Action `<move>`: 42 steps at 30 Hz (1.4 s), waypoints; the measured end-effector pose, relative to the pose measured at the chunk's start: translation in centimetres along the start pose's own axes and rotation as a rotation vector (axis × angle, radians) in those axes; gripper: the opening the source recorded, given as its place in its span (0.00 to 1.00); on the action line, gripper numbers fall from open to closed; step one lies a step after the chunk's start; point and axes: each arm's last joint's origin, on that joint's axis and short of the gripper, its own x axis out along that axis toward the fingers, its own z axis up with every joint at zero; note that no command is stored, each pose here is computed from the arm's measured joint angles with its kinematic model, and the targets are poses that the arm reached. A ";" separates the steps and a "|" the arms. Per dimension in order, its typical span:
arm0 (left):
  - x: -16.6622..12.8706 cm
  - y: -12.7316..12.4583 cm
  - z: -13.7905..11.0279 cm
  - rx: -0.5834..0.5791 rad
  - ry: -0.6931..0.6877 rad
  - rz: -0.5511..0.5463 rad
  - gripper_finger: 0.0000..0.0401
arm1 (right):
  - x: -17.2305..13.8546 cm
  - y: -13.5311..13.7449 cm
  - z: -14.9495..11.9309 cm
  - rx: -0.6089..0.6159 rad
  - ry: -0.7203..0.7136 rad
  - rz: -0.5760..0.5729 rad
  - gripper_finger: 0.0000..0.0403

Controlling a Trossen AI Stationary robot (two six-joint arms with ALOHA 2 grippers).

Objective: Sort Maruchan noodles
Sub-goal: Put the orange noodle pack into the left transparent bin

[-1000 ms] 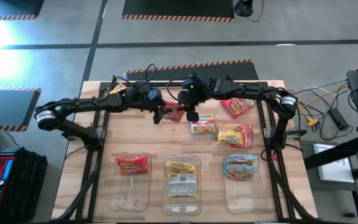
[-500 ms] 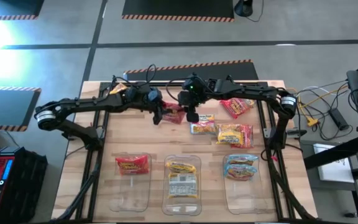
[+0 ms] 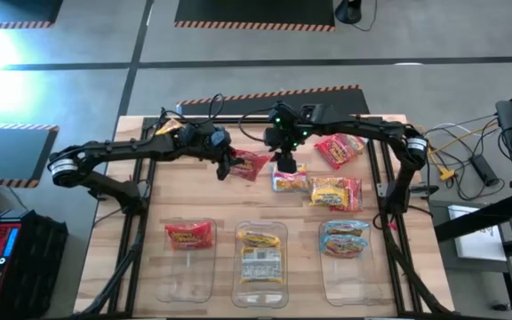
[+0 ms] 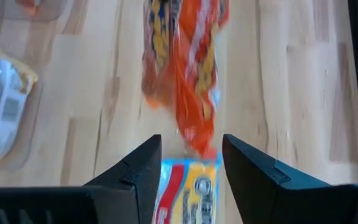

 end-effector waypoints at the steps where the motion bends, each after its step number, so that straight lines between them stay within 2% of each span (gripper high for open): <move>1: -0.1 0.0 0.0 -0.001 0.000 0.000 0.25 | -0.5 0.0 -0.1 0.008 0.011 0.001 0.40; 5: -0.9 -0.3 0.4 -0.011 -0.027 0.001 0.25 | -3.0 -0.2 -1.0 0.043 0.020 -0.009 0.41; 11: -3.4 -1.0 0.7 -0.013 -0.031 0.002 0.25 | -6.3 -0.3 -2.7 0.185 -0.019 -0.052 0.39; 15: -5.9 -2.5 0.7 -0.063 -0.036 -0.024 0.25 | -6.5 0.5 -3.7 0.246 -0.071 -0.061 0.38; 20: -9.4 -5.7 0.4 -0.055 -0.074 -0.108 0.25 | -5.8 1.9 -5.0 0.309 -0.126 -0.053 0.36; 28: -13.5 -10.6 -2.4 -0.082 -0.019 -0.109 0.25 | -5.3 4.9 -6.4 0.432 -0.267 -0.011 0.35; 34: -15.4 -14.0 -4.2 -0.089 -0.013 -0.184 0.25 | -5.4 7.7 -7.5 0.482 -0.300 -0.098 0.34; 42: -17.0 -17.4 -7.5 -0.196 0.014 -0.143 0.25 | -5.4 10.9 -8.9 0.469 -0.300 -0.151 0.34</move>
